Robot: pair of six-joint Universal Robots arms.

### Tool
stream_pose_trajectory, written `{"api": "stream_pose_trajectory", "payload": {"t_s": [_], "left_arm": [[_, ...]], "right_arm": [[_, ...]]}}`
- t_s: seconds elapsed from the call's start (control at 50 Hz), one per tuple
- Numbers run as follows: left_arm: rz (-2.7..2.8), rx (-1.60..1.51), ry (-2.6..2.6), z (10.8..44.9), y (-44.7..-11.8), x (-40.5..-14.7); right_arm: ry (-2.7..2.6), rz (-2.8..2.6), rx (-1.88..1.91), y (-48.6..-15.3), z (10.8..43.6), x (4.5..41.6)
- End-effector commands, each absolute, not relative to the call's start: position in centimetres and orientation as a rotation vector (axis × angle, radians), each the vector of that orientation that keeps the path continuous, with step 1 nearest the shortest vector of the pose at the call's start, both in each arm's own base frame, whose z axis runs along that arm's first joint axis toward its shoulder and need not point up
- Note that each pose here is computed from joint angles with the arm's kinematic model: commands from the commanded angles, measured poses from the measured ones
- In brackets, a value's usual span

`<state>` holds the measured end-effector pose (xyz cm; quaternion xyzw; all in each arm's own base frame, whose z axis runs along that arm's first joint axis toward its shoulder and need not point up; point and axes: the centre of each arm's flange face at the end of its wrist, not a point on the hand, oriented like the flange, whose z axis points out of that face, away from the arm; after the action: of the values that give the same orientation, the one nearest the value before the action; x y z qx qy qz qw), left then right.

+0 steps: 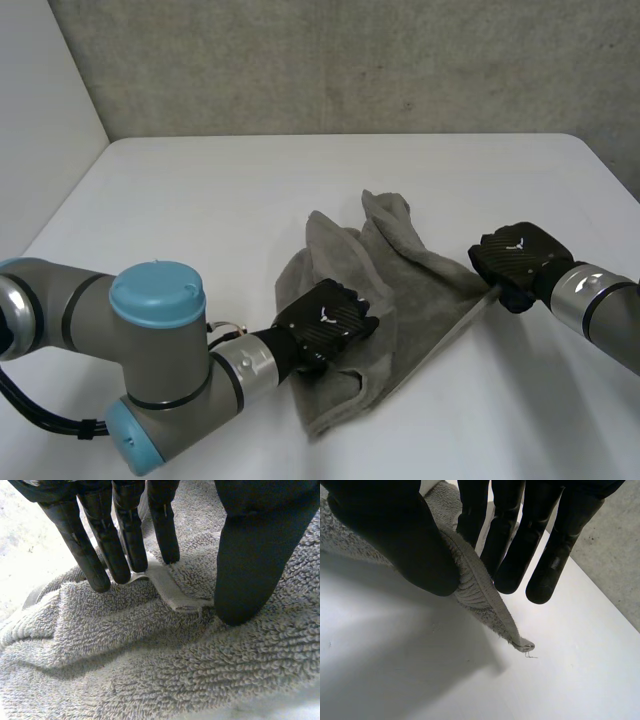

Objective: Fold the towel.

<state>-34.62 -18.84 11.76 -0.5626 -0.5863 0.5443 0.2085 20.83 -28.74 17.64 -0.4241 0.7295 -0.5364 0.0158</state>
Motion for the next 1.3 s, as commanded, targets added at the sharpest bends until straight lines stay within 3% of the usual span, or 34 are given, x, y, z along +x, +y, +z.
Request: {"api": "stream_pose_trajectory", "payload": {"t_s": [0.02, 0.28, 0.4, 0.52, 0.62, 0.66, 0.74, 0.78, 0.8, 0.82, 0.84, 0.88, 0.9, 0.94, 0.98, 1.06, 1.1, 1.3], "left_arm": [[1.519, -1.568, -1.622, 11.5, -19.3, -35.2], [1.571, -1.560, -1.585, 12.4, -20.0, -36.0], [1.636, -1.553, -1.533, 14.8, -19.7, -36.2], [1.731, -1.521, -1.505, 18.0, -20.0, -35.5], [1.852, -1.469, -1.544, 20.1, -22.6, -33.3], [1.951, -1.423, -1.574, 21.6, -25.3, -31.6], [2.109, -1.371, -1.543, 24.0, -28.4, -30.6], [2.207, -1.332, -1.514, 25.5, -29.9, -30.2], [2.321, -1.283, -1.486, 26.9, -31.5, -29.7], [2.461, -1.213, -1.446, 28.7, -33.1, -29.0], [2.463, -1.212, -1.445, 28.7, -33.1, -29.0], [2.774, -0.993, -1.310, 32.9, -35.6, -27.5], [2.775, -0.992, -1.309, 32.9, -35.6, -27.5], [2.977, -0.718, -1.188, 35.9, -36.5, -26.0], [3.024, -0.608, -1.140, 36.9, -36.5, -25.4], [2.987, -0.583, -1.212, 36.0, -36.0, -25.0], [2.875, -0.681, -1.366, 33.2, -35.1, -25.1], [2.445, -0.915, -1.835, 25.2, -30.8, -24.2]], "right_arm": [[2.271, -1.662, -1.321, -28.8, 17.4, 20.8], [2.278, -1.648, -1.333, -28.8, 17.0, 20.8], [2.275, -1.663, -1.335, -29.0, 17.2, 20.8], [2.257, -1.698, -1.344, -29.3, 18.0, 20.9], [2.218, -1.761, -1.359, -30.1, 19.4, 21.3], [2.157, -1.869, -1.375, -31.8, 21.2, 21.7], [2.090, -2.028, -1.349, -34.3, 23.7, 22.1], [1.968, -2.279, -1.248, -36.9, 28.0, 22.8], [1.968, -2.281, -1.247, -36.9, 28.0, 22.8], [1.874, -2.454, -1.124, -38.1, 30.6, 22.9], [1.873, -2.455, -1.123, -38.1, 30.6, 22.9], [1.599, -2.758, -0.796, -39.6, 35.5, 22.7], [1.598, -2.759, -0.794, -39.6, 35.5, 22.7], [1.340, -2.911, -0.557, -39.6, 39.0, 21.9], [1.318, -2.896, -0.535, -39.2, 39.1, 21.9], [1.427, -2.816, -0.594, -38.7, 37.6, 22.0], [1.591, -2.653, -0.709, -37.8, 35.0, 22.6], [2.042, -2.133, -1.052, -33.8, 28.6, 22.3]]}}
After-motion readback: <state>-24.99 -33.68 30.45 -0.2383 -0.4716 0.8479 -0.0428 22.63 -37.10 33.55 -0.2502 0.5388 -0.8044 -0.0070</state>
